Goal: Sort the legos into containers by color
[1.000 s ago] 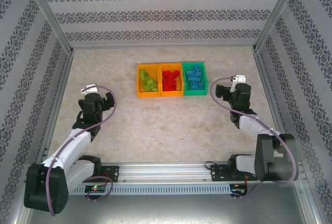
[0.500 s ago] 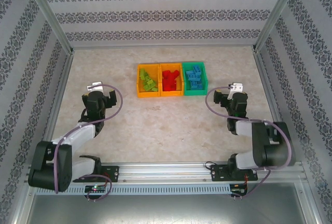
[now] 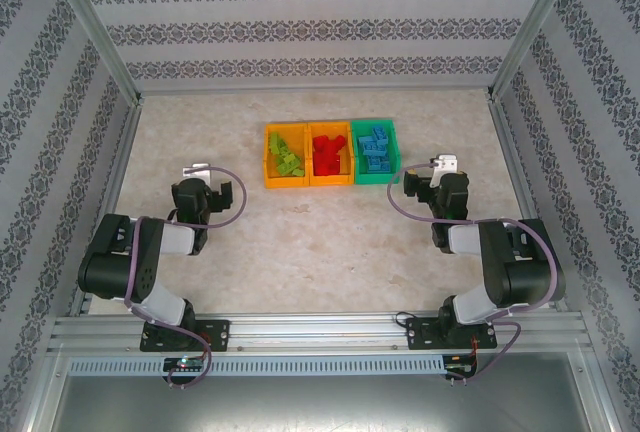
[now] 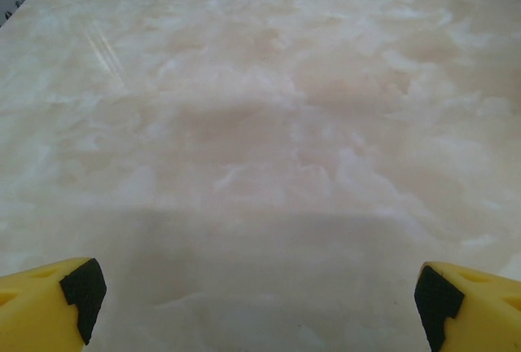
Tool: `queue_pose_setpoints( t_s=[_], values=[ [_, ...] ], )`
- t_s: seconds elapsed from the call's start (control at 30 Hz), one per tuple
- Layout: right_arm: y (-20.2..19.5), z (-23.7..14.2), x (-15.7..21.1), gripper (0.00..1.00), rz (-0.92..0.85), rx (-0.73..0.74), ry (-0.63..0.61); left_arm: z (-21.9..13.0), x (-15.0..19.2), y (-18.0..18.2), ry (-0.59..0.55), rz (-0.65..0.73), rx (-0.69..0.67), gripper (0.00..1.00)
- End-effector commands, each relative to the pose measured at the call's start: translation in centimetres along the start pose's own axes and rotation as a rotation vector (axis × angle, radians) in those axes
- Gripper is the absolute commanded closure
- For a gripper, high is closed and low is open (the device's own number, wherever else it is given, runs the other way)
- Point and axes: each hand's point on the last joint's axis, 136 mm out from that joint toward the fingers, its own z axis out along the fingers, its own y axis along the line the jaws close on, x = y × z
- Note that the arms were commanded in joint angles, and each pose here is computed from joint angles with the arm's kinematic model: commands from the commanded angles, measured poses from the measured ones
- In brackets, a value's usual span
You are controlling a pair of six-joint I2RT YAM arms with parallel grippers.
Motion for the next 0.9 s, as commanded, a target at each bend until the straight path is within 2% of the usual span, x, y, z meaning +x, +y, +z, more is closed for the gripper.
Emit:
queue_pose_setpoints(
  t_s=[0.0, 0.87],
  values=[
    [0.2, 0.11, -1.7, 0.02, -0.002, -0.018, -0.052, 0.11, -2.46, 0.3, -0.092, -0.027, 0.013, 0.01],
    [0.27, 0.12, -1.66, 0.02, -0.002, -0.024, -0.049, 0.09, -2.48, 0.29, -0.091, -0.026, 0.014, 0.01]
  ],
)
